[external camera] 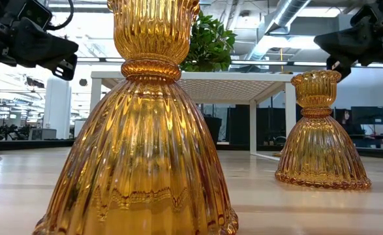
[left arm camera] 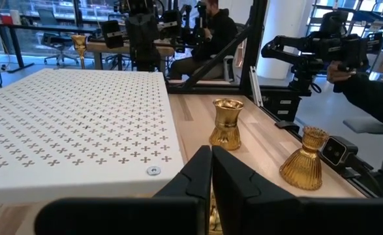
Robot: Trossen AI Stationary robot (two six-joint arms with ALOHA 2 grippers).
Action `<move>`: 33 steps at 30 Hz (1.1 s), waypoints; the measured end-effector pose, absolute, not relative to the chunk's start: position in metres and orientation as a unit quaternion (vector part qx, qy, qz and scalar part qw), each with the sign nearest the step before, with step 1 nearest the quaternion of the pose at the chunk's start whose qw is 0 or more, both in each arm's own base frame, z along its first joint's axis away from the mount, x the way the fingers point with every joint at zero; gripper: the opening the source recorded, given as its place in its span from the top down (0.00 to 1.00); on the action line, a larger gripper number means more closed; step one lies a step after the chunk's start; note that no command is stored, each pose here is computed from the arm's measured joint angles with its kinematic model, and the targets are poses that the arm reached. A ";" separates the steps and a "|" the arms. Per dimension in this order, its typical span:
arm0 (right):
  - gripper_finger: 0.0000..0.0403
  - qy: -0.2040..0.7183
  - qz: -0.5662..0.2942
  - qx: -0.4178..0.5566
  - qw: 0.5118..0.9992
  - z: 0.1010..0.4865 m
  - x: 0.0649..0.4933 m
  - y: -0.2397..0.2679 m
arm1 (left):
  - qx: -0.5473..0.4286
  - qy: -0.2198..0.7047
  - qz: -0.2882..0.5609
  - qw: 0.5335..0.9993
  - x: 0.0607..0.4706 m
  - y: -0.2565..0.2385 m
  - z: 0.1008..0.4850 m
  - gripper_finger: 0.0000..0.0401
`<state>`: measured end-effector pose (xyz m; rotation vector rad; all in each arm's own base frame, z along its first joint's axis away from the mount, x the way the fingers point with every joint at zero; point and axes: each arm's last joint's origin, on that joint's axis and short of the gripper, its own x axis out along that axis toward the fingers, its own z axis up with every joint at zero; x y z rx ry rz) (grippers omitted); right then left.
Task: Pick & Place candle stick holders
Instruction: Put the bottom left gold candle holder on the shelf
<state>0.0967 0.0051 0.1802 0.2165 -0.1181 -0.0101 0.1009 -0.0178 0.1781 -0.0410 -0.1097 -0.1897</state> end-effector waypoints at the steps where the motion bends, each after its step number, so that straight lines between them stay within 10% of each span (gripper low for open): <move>1: 1.00 -0.058 -0.005 0.107 0.993 0.180 0.097 0.005 | -0.021 -0.055 -0.095 0.994 0.101 -0.018 0.178 0.97; 33: 1.00 -0.017 -0.074 0.094 0.993 0.175 0.107 0.023 | -0.020 -0.058 -0.095 0.994 0.101 -0.018 0.179 0.97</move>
